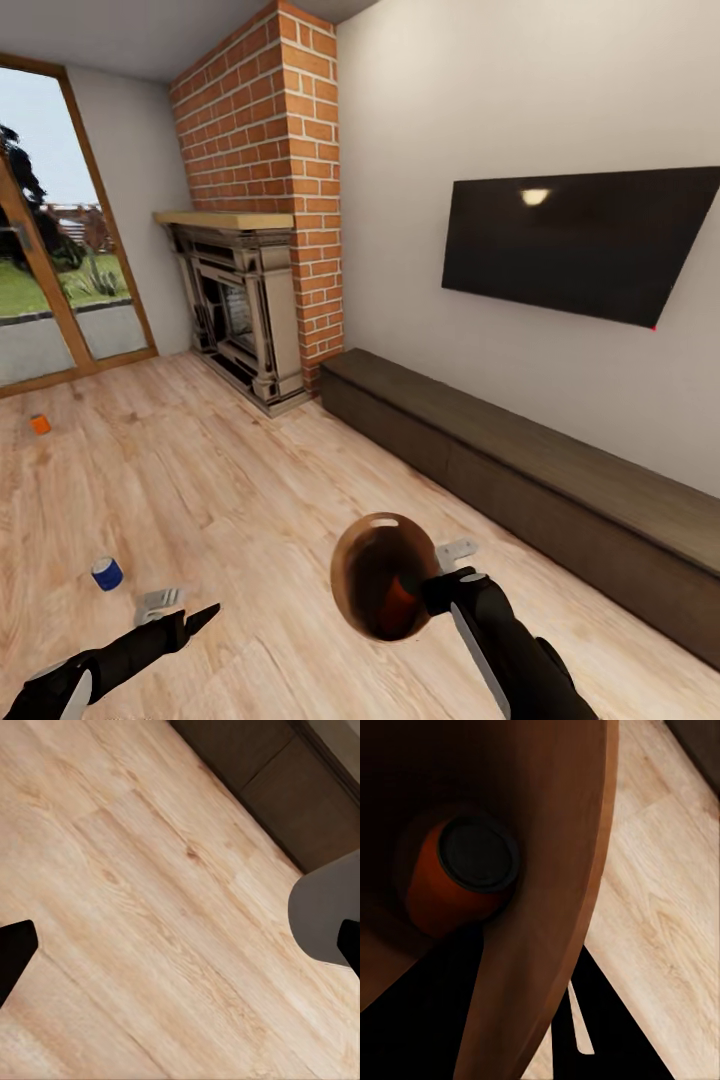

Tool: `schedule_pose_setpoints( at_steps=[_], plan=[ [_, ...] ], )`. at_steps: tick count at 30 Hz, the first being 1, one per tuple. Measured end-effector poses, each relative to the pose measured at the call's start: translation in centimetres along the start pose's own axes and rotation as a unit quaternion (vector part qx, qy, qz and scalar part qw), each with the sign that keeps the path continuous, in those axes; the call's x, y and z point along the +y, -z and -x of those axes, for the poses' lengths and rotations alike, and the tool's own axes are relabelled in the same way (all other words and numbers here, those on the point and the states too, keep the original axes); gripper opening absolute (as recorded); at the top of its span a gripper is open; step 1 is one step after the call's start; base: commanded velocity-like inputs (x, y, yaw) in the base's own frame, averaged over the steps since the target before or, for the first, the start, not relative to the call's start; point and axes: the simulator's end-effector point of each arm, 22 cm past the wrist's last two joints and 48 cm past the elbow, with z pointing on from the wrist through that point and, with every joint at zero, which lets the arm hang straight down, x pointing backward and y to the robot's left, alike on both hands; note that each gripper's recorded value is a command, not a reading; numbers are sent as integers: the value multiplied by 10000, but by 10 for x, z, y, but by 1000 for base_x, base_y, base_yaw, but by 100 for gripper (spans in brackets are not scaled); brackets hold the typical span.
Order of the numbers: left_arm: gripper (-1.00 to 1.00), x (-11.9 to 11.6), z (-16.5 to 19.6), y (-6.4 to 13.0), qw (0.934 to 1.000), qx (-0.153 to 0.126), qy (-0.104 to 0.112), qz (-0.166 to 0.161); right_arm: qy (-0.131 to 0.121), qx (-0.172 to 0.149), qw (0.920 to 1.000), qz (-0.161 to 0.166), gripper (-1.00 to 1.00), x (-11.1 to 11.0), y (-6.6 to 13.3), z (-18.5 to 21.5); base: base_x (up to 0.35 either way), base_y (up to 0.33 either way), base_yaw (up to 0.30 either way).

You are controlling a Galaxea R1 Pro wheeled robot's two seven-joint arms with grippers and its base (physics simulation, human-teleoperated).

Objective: Put the three can of soda from the living room inside the tash can in the kitchen.

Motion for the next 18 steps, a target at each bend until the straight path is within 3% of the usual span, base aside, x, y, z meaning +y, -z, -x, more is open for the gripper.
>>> schedule_pose_setpoints(
  at_steps=[10,18],
  plan=[
    [100,0,0,0,10000,3,-1,-1,-5,-2,10000,6,-100,0,0,0,190,268,288],
    [100,0,0,0,10000,2,-2,-2,-1,-2,10000,1,-100,0,0,0,187,167,288]
  ],
)
